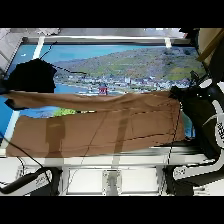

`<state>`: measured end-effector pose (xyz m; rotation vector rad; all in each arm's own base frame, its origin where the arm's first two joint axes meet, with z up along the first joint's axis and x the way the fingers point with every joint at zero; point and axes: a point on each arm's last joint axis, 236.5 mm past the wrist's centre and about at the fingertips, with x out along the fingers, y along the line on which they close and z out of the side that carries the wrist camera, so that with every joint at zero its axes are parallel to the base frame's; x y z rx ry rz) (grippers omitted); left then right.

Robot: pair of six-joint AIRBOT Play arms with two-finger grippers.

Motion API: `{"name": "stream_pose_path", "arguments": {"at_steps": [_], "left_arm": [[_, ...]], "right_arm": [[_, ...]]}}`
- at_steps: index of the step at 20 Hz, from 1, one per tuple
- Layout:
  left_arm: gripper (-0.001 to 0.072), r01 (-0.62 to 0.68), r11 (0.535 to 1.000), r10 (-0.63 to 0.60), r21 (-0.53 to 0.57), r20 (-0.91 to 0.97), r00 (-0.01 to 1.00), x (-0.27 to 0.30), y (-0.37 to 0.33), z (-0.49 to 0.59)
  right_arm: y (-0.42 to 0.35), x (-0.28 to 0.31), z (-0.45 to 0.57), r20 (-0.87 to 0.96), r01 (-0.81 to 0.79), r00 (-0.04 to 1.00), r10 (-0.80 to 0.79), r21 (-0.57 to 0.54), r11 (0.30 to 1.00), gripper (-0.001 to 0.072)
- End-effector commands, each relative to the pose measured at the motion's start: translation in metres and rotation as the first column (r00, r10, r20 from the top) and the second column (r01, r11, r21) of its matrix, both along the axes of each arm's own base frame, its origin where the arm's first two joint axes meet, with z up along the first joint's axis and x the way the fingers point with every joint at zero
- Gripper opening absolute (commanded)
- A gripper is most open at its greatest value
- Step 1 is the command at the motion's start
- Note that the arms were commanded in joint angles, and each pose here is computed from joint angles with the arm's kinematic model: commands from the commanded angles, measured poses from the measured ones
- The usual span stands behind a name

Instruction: Fold the clothes and pants, and hang the long-sleeved shirts on hangers.

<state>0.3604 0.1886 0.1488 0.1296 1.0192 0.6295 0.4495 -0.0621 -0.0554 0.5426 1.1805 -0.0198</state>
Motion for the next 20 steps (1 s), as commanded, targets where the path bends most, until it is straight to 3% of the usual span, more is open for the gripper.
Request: {"name": "stream_pose_path", "arguments": {"at_steps": [1,7,13,17,20], "left_arm": [[0.0013,-0.074,0.997,0.074,0.032,0.022,0.997,-0.035,0.019,0.027],[0.0013,-0.055,0.998,0.055,0.008,-0.032,0.998,0.013,0.033,-0.032],[0.0013,0.082,0.995,-0.097,0.053,0.427,0.899,0.120,0.018,0.023],[0.0013,-0.010,0.999,-0.008,0.048,0.356,0.934,0.082,0.042,0.025],[0.0013,-0.129,0.992,0.128,0.013,0.020,0.992,0.001,0.079,-0.059]], "right_arm": [[0.004,0.008,0.005,0.033,0.017,0.999,-0.018,0.026,1.000,0.0032],[0.011,0.035,0.020,0.139,0.016,0.990,-0.016,0.001,1.000,0.0032],[0.010,0.033,0.019,0.125,0.032,0.992,-0.033,0.010,0.999,0.0031],[0.014,0.026,0.017,0.094,0.018,0.995,-0.020,0.023,1.000,0.0031],[0.011,0.017,0.010,0.055,-0.011,0.998,0.011,-0.008,1.000,0.0031]]}}
